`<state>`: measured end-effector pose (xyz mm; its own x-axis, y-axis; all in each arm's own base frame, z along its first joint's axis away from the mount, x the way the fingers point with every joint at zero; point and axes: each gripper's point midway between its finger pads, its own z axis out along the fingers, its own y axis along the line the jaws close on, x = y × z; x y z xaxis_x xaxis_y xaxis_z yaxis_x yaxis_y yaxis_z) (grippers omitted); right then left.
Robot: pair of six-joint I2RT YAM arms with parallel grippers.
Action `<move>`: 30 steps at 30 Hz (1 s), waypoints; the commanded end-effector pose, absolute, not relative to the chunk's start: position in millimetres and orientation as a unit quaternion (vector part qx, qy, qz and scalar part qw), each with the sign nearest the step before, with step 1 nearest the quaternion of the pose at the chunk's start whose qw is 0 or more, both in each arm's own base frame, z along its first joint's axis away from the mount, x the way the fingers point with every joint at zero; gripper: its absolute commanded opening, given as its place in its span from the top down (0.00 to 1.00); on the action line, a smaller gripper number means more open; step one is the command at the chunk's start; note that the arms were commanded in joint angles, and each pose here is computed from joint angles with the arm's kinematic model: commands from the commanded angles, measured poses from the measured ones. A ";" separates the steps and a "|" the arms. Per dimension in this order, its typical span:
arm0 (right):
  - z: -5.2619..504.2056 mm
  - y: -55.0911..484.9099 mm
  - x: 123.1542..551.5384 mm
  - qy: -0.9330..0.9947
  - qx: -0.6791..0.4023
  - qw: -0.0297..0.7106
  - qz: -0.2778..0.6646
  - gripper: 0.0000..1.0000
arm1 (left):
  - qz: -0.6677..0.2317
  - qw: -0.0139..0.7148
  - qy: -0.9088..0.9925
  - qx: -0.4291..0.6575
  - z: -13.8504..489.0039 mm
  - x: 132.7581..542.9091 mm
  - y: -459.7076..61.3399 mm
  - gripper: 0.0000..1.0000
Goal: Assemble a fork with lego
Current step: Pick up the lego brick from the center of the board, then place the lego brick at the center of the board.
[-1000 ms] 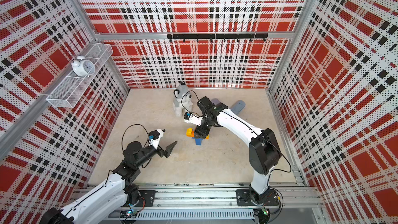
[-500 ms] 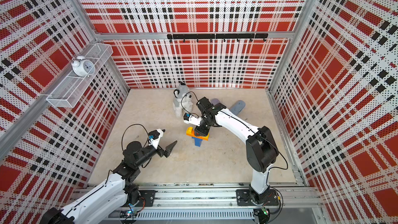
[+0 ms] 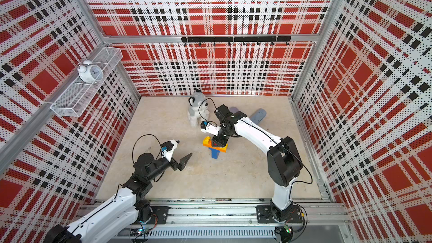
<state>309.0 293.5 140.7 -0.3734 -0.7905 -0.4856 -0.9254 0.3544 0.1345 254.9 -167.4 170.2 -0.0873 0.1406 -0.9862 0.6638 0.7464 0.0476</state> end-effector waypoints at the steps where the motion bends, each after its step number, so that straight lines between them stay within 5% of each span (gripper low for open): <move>1: 168.8 292.8 311.8 0.815 -0.488 0.190 0.247 0.70 | -0.217 0.635 0.685 0.281 193.8 259.9 -168.3 0.02; 17: 185.1 227.0 335.9 0.835 -0.161 0.225 0.476 0.73 | -0.218 0.636 0.684 0.282 194.8 259.9 -168.4 0.02; 30: 126.7 225.1 331.0 0.838 -0.075 0.188 0.507 0.66 | -0.217 0.636 0.687 0.278 194.2 261.3 -167.8 0.02</move>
